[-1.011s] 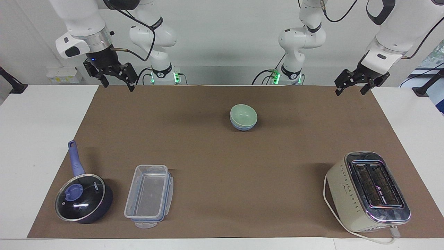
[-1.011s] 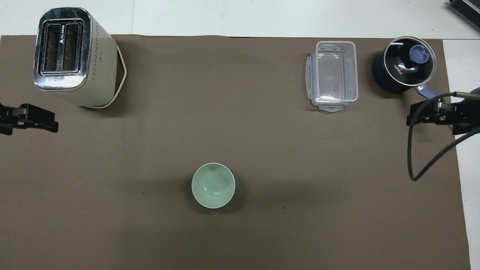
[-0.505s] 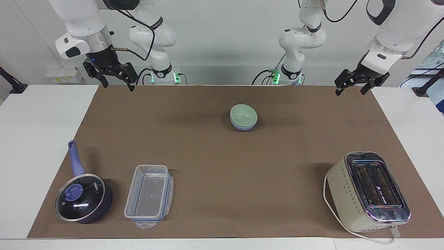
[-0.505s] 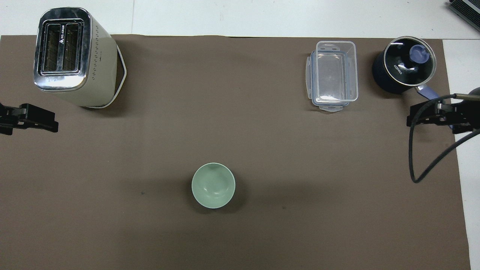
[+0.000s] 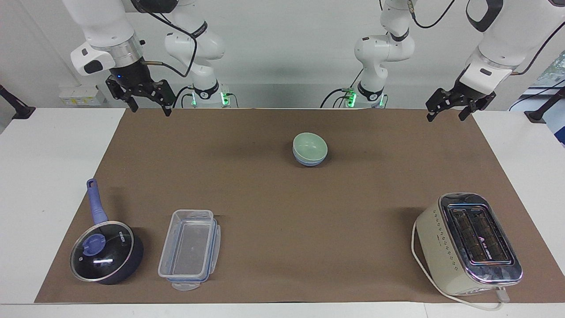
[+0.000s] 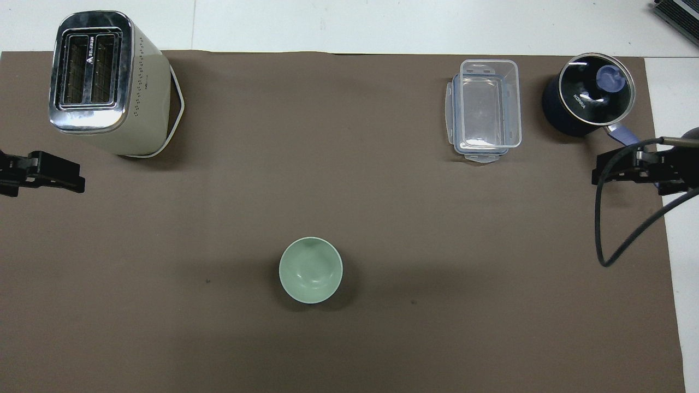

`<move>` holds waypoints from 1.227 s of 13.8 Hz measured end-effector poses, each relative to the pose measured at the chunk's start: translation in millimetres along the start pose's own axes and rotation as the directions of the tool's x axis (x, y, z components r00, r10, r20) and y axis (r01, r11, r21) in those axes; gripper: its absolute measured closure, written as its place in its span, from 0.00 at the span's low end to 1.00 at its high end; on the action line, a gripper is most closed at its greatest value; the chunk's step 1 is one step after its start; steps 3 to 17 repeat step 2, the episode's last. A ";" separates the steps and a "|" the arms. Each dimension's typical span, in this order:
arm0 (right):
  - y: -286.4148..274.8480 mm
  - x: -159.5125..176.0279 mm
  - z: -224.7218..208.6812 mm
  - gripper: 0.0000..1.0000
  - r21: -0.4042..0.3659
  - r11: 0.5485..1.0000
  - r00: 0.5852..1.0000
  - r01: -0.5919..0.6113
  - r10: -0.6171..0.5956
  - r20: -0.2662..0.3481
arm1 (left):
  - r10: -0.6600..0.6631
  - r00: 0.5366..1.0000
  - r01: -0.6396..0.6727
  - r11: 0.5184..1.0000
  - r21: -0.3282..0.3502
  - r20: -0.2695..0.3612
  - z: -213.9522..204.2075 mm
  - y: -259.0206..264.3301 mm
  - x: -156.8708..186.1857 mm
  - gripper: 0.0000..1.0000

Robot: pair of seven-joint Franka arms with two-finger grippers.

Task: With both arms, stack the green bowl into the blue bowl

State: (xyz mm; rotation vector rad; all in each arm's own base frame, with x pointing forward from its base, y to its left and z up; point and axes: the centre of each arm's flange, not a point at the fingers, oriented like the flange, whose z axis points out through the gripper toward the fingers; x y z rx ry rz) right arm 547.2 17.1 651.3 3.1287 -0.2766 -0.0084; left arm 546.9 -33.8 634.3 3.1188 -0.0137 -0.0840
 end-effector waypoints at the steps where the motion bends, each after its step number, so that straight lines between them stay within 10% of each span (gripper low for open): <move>1: 0.0 0.0 0.0 0.00 0.000 1.000 1.000 0.000 0.000 0.000 | 0.000 1.000 0.000 1.000 0.000 0.000 0.0 0.0 0.0 0.00; 17: 0.0 0.0 0.1 0.00 0.000 1.000 1.000 0.000 0.000 0.000 | 0.000 1.000 0.000 1.000 0.000 0.000 0.0 0.0 0.0 0.00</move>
